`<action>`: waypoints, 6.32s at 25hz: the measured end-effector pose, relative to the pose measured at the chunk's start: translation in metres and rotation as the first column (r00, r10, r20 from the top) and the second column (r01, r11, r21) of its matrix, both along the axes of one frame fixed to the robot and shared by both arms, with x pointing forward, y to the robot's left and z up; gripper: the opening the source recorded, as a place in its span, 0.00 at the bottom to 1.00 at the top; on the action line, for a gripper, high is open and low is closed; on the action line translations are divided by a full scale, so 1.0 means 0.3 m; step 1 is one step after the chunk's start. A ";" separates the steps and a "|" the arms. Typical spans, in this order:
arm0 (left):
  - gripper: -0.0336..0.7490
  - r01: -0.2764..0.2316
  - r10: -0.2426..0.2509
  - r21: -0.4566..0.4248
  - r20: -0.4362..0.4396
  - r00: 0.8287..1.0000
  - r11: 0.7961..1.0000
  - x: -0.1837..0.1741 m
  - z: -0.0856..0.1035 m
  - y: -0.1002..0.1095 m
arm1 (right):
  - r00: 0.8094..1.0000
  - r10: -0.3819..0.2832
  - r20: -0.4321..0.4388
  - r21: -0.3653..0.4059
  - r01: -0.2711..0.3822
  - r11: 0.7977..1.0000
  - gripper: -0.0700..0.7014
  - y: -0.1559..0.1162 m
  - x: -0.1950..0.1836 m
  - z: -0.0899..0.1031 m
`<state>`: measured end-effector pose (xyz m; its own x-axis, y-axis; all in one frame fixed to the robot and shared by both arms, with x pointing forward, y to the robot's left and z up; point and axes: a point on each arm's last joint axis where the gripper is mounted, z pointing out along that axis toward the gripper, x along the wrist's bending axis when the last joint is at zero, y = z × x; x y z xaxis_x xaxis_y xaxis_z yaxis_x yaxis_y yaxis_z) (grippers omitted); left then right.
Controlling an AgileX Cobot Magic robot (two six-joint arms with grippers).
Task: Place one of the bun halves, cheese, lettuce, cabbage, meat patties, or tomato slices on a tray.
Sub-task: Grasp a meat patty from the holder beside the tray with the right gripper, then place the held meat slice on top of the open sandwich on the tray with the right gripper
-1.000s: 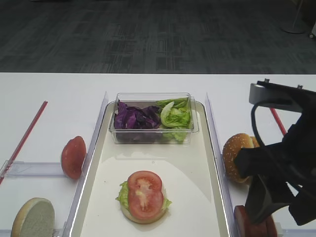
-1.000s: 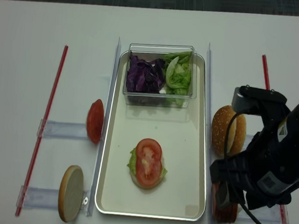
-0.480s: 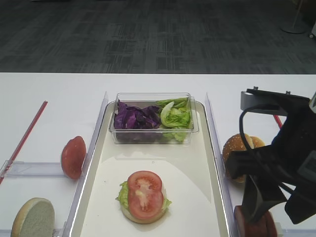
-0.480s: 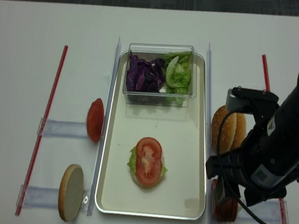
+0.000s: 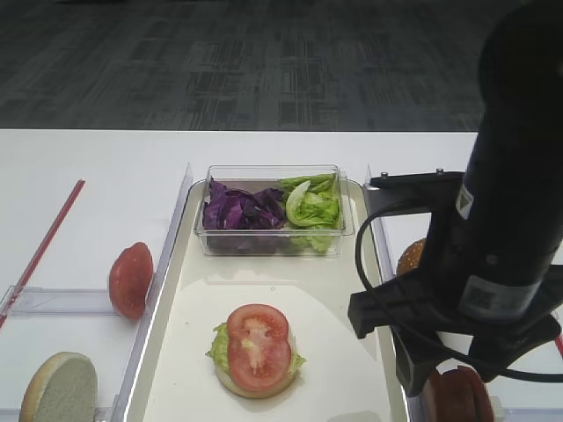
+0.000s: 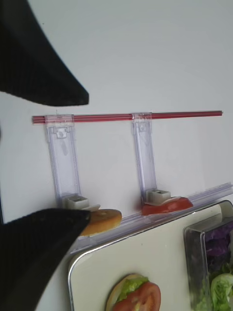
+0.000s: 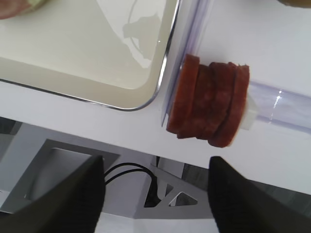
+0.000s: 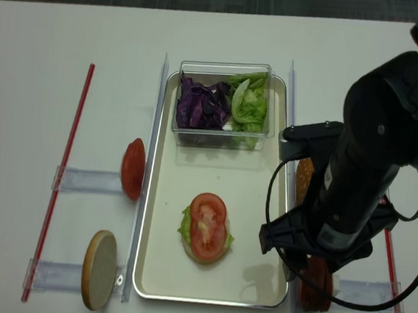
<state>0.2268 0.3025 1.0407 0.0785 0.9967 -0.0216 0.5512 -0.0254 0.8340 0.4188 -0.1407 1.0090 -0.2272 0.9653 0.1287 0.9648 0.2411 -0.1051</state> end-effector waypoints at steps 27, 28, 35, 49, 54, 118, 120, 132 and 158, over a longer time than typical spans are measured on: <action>0.60 0.000 0.000 0.000 0.000 1.000 1.000 0.000 0.000 0.000 | 0.998 -0.049 -0.032 -0.113 0.045 0.993 0.47 0.040 0.079 -0.165; 0.60 0.000 0.000 0.000 0.000 1.000 1.000 0.000 0.000 0.000 | 0.998 -0.049 -0.039 -0.120 0.044 0.992 0.47 0.041 0.081 -0.174; 0.60 0.000 0.000 0.000 0.000 1.000 1.000 0.000 0.000 0.000 | 0.997 -0.049 -0.052 -0.130 0.042 0.991 0.43 0.044 0.085 -0.185; 0.60 0.000 0.000 0.000 0.000 1.000 1.000 0.000 0.000 0.000 | 0.999 -0.016 -0.029 -0.129 0.012 0.992 0.25 0.034 0.081 -0.159; 0.60 0.000 0.000 0.000 0.000 1.000 1.000 0.000 0.000 0.000 | 1.000 -0.023 -0.006 -0.095 0.023 0.995 0.25 0.032 0.072 -0.124; 0.60 0.000 0.000 0.000 0.000 1.000 1.000 0.000 0.000 0.000 | 0.994 0.068 0.089 0.674 -0.110 0.730 0.25 0.119 0.211 -0.104; 0.60 0.000 0.000 0.000 0.000 1.000 1.000 0.000 0.000 0.000 | 0.993 0.090 0.081 0.690 -0.121 0.713 0.25 0.128 0.214 -0.123; 0.60 0.000 0.000 0.000 0.000 1.000 1.000 0.000 0.000 0.000 | 0.991 0.107 0.086 0.758 -0.135 0.638 0.25 0.135 0.252 -0.185; 0.60 0.000 0.000 0.000 0.000 1.000 1.000 0.000 0.000 0.000 | 0.996 0.087 0.005 0.843 -0.051 0.535 0.25 0.085 0.322 -0.315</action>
